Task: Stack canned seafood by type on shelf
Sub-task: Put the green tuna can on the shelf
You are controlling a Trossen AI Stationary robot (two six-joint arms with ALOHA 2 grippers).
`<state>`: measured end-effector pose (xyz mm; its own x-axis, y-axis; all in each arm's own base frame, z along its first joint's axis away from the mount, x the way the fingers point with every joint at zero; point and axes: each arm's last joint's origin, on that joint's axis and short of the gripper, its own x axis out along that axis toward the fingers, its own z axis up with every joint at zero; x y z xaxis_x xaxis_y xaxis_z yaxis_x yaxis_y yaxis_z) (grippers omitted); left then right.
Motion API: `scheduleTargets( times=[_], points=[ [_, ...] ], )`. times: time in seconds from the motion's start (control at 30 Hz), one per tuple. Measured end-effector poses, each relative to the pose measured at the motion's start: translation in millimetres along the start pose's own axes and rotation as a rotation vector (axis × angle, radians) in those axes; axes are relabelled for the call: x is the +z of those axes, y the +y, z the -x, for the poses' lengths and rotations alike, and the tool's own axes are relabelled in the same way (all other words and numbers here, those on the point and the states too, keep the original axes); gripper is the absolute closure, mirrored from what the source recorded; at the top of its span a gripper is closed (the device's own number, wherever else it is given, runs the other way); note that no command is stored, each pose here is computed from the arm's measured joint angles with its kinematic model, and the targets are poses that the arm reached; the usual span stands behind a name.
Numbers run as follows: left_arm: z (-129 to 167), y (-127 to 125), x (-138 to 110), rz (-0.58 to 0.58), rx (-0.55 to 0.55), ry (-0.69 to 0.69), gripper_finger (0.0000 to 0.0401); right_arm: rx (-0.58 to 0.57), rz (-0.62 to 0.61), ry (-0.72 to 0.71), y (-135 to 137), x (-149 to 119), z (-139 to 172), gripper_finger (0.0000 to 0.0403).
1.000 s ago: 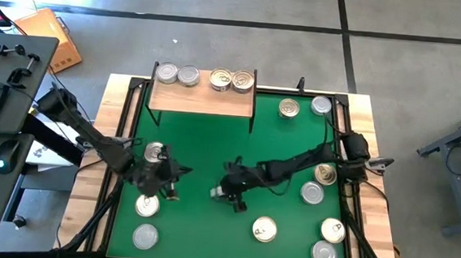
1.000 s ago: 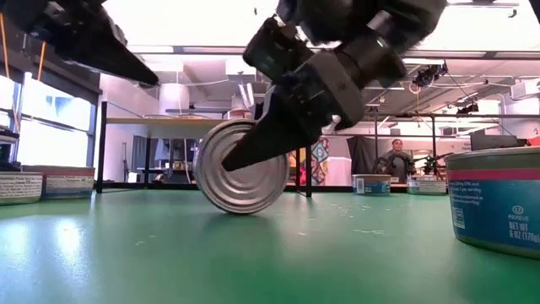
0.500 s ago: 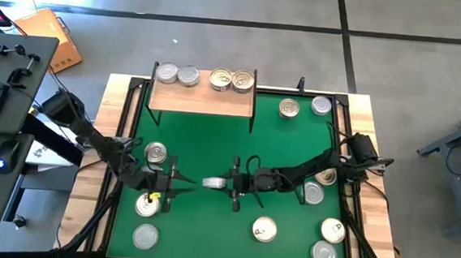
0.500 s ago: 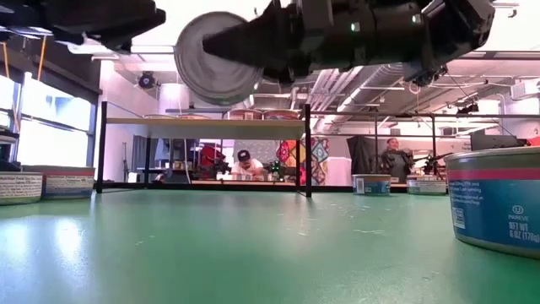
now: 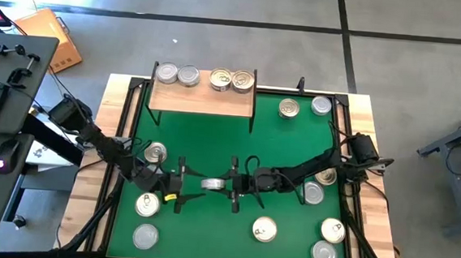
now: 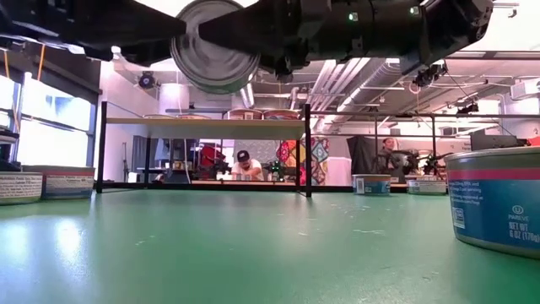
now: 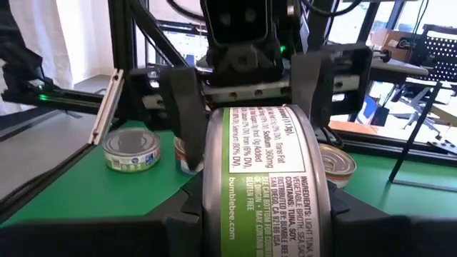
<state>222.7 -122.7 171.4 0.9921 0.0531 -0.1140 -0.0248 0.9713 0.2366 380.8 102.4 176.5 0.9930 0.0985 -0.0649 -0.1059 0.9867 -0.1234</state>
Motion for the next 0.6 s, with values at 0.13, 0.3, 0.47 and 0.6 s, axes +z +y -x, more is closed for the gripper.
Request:
scheduleTargets(
  times=[0.13, 0.3, 0.47, 0.6],
  points=[
    [-1.5, 0.3, -0.4, 0.026, 0.000, 0.002, 0.0194, -0.005, -0.001, -0.002, -0.2, 0.6, 0.0, 0.0289],
    [-1.9, 0.6, 0.7, 0.059, -0.009, -0.009, 0.0263, -0.001, -0.004, -0.014, -0.1, 1.7, 0.0, 0.0284],
    [-1.9, 0.2, 0.2, 0.054, -0.021, -0.006, 0.0277, -0.008, -0.012, -0.022, -0.4, 2.6, 0.0, 0.0231],
    [-0.8, -1.5, 0.4, 0.052, -0.021, -0.006, 0.0277, -0.007, -0.013, -0.015, -1.5, 8.7, 2.5, 0.0214]
  ],
)
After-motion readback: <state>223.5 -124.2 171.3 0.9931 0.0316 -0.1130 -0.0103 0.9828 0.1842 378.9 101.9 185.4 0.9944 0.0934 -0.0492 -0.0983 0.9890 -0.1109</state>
